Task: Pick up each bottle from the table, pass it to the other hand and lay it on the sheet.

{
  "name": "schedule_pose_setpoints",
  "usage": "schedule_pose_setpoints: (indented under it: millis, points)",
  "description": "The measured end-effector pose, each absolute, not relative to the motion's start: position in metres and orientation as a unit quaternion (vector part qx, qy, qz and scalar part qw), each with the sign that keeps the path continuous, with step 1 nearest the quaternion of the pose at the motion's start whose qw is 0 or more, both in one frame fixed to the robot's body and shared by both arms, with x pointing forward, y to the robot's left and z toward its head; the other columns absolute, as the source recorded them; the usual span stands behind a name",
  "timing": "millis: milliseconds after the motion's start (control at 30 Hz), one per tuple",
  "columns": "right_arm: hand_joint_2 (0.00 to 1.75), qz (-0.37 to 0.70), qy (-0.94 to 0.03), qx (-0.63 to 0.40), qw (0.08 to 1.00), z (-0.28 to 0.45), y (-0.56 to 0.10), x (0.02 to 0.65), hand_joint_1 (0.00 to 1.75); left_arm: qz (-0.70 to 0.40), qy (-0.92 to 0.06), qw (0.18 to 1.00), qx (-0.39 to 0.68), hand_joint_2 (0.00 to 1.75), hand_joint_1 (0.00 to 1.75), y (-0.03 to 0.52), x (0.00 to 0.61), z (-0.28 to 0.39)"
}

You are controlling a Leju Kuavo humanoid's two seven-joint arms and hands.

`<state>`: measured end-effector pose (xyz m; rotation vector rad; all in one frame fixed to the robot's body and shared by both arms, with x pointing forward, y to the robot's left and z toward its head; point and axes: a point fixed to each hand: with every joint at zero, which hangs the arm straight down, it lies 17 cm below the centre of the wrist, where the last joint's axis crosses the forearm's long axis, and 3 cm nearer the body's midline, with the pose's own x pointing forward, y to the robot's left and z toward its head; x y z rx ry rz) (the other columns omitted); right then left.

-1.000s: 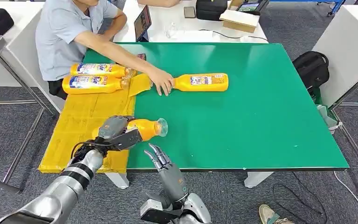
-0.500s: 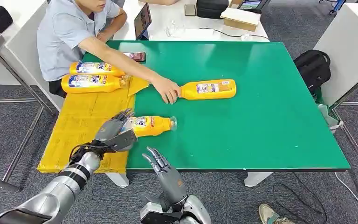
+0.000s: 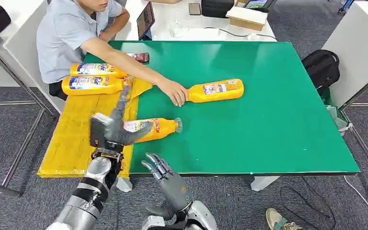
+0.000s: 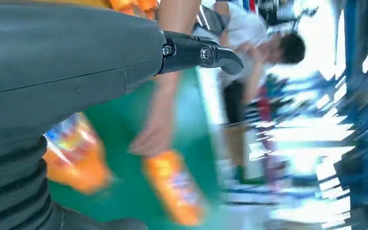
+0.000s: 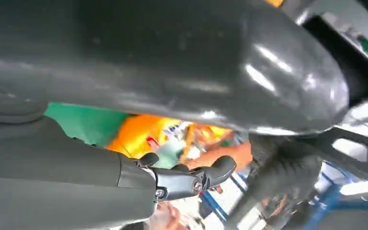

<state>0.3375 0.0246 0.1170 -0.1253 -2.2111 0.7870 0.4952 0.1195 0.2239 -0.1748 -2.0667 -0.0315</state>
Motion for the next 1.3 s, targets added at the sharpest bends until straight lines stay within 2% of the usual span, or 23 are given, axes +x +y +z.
schedule_pose_setpoints:
  millis: [100, 267, 400, 767, 1067, 1300]
  points:
    - [1.75, 0.294, -0.883, -0.067, 0.36, 0.139, 0.018, 0.337, 0.0, 0.069, -0.865, 0.489, -0.088, 1.75, 0.0, 0.142, 0.486, 0.247]
    - [1.75, 0.278, -0.9, -0.119, 0.312, 0.173, -0.005, 0.338, 0.0, 0.14, -0.868, 0.468, -0.089, 1.75, 0.0, 0.173, 0.462, 0.255]
    - [1.75, 0.329, -0.879, -0.202, 0.279, 0.162, -0.033, 0.352, 0.0, 0.17, -0.874, 0.453, -0.056, 1.75, 0.0, 0.198, 0.44, 0.253]
    - [1.75, 0.363, -0.749, -0.413, 0.37, 0.12, -0.188, 0.432, 0.0, 0.174, -0.874, 0.45, 0.052, 1.75, 0.0, 0.238, 0.409, 0.24]
    - [1.75, 0.363, -0.71, -0.442, 0.411, 0.107, -0.237, 0.449, 0.0, 0.168, -0.873, 0.454, 0.058, 1.75, 0.0, 0.24, 0.402, 0.238]
    - [1.75, 0.373, -0.69, -0.432, 0.445, 0.09, -0.252, 0.453, 0.0, 0.135, -0.848, 0.509, 0.057, 1.75, 0.0, 0.23, 0.412, 0.216]
